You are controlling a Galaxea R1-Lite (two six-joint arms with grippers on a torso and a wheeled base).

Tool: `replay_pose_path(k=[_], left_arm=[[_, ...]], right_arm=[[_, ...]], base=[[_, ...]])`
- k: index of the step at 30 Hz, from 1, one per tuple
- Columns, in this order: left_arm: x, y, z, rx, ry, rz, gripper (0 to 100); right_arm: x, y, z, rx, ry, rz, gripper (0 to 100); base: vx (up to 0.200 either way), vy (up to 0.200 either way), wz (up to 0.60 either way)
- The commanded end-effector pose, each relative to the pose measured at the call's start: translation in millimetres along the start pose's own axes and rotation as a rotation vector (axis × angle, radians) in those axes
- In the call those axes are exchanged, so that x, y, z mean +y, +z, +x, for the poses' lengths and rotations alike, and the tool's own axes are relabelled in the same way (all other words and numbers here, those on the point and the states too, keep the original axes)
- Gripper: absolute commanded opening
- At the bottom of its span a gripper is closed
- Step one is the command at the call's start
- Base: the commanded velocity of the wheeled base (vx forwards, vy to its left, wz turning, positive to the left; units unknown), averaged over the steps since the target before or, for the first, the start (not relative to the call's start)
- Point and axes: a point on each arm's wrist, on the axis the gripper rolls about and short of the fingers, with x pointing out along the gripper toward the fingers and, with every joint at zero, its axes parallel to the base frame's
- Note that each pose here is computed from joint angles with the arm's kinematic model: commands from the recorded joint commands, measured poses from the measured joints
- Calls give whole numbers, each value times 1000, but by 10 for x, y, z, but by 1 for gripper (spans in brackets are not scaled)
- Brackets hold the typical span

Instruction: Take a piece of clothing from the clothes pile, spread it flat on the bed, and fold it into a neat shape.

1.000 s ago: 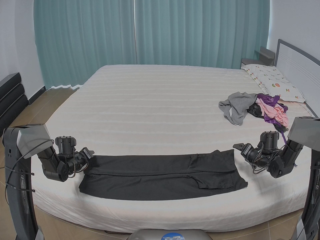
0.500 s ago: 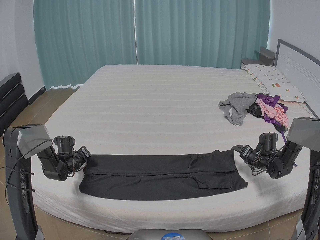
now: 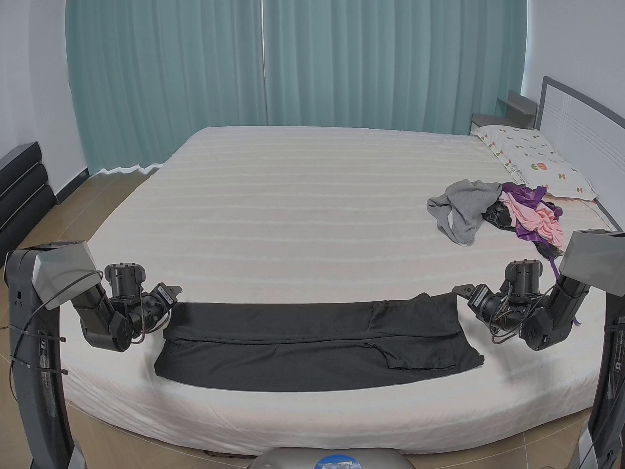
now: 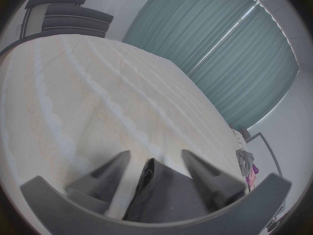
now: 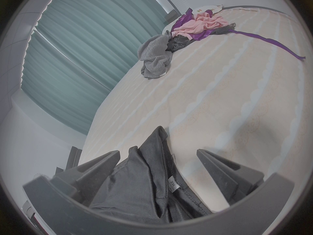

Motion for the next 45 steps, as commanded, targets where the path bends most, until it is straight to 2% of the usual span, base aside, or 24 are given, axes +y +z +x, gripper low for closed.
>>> replay_pose_path(k=[1,5,9,13,18,34,40,45], left_arm=[[-133,154,-114,-33,-36,-44,100],[-194,192,-228,-24,-47,-56,100],[-164,185,-309,46,-68,-54,100],[-120,112,-408,150,-67,12,100],[-46,-27,-464,229,-92,113,100],[-7,-169,-488,269,-80,216,100],[24,-260,-504,293,-77,295,100],[19,-259,-501,286,-70,302,100]], right_arm=[[-5,-6,6,3,0,0,100],[-16,-16,14,6,-3,1,100],[-21,-29,14,11,-6,0,100],[-19,-36,13,13,-6,0,100],[-20,-44,16,16,-7,1,100],[35,-87,0,28,8,-10,100],[33,-88,0,29,7,-10,100],[31,-91,-2,31,6,-10,100]], base=[[0,0,0],[0,0,0],[0,0,0],[0,0,0],[0,0,0],[0,0,0],[0,0,0],[0,0,0]])
